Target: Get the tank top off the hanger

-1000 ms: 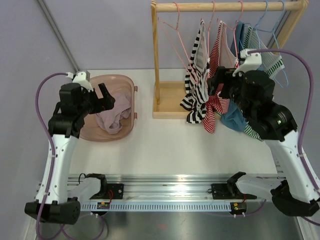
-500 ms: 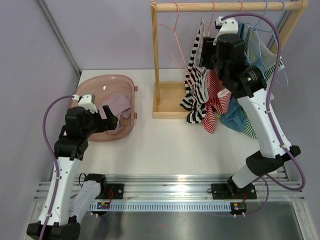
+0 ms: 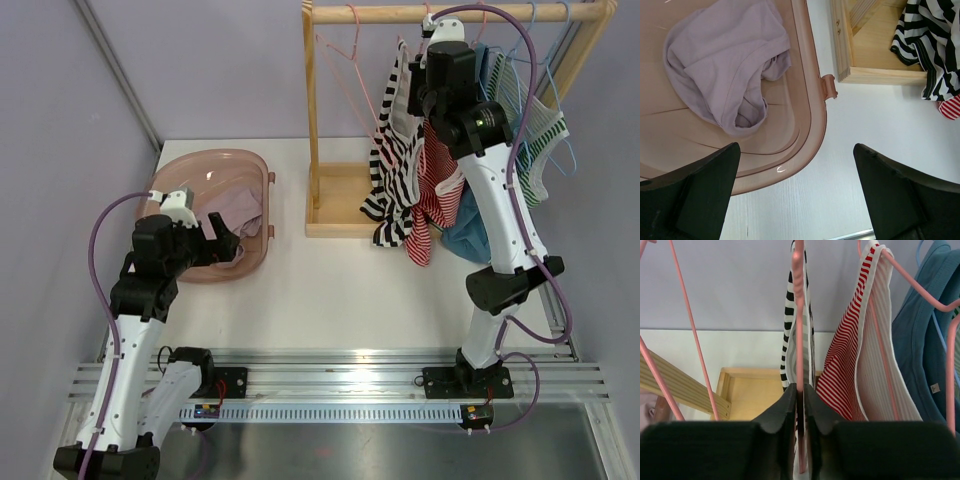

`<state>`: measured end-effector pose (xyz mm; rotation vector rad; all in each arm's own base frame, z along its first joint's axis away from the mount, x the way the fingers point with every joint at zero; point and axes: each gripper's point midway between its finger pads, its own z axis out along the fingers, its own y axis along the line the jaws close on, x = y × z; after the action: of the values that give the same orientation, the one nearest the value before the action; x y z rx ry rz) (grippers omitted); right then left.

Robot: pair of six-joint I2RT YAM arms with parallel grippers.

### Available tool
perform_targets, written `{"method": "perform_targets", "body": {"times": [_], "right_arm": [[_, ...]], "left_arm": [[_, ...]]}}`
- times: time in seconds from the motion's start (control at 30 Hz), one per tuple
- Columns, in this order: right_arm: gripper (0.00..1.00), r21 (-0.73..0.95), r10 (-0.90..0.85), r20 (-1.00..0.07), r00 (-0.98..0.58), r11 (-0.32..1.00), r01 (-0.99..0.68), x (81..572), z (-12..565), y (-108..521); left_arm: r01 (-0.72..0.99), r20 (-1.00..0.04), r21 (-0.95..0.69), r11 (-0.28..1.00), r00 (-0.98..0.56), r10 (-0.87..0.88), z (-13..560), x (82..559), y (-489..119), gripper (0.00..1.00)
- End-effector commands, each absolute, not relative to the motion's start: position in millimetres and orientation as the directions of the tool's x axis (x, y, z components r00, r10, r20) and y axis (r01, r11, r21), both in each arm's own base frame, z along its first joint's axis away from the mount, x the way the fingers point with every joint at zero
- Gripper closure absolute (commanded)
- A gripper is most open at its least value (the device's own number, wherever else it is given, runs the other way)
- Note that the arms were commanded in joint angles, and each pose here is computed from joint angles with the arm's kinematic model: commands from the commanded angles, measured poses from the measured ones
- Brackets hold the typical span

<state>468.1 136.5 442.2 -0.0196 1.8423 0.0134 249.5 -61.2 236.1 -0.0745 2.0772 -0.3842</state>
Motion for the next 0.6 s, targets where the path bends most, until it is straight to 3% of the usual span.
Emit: {"method": "perform_targets", "body": {"times": [0.0,0.33,0.43,0.57], "right_arm": [[0.85,0.007,-0.005,-0.972,-0.233,0.999,-0.05,464,460,138],[0.91,0.014,-0.002,-0.964,-0.267,0.998,-0.058,469,446,143],[0.82,0.027,0.009,-0.965,-0.263,0.998,-0.065,469,447,144],[0.82,0.03,0.011,-0.962,-0.274,0.997,-0.066,472,442,145]], "left_arm": [[0.17,-0.858,-0.303,0.938,-0.477,-0.191,248,254,-70,0.01],[0.178,-0.86,-0.301,0.937,-0.475,-0.186,248,252,-71,0.01],[0.18,-0.86,-0.3,0.937,-0.475,-0.184,248,252,-71,0.01],[0.183,-0.861,-0.301,0.936,-0.475,-0.184,249,252,-72,0.01]]}}
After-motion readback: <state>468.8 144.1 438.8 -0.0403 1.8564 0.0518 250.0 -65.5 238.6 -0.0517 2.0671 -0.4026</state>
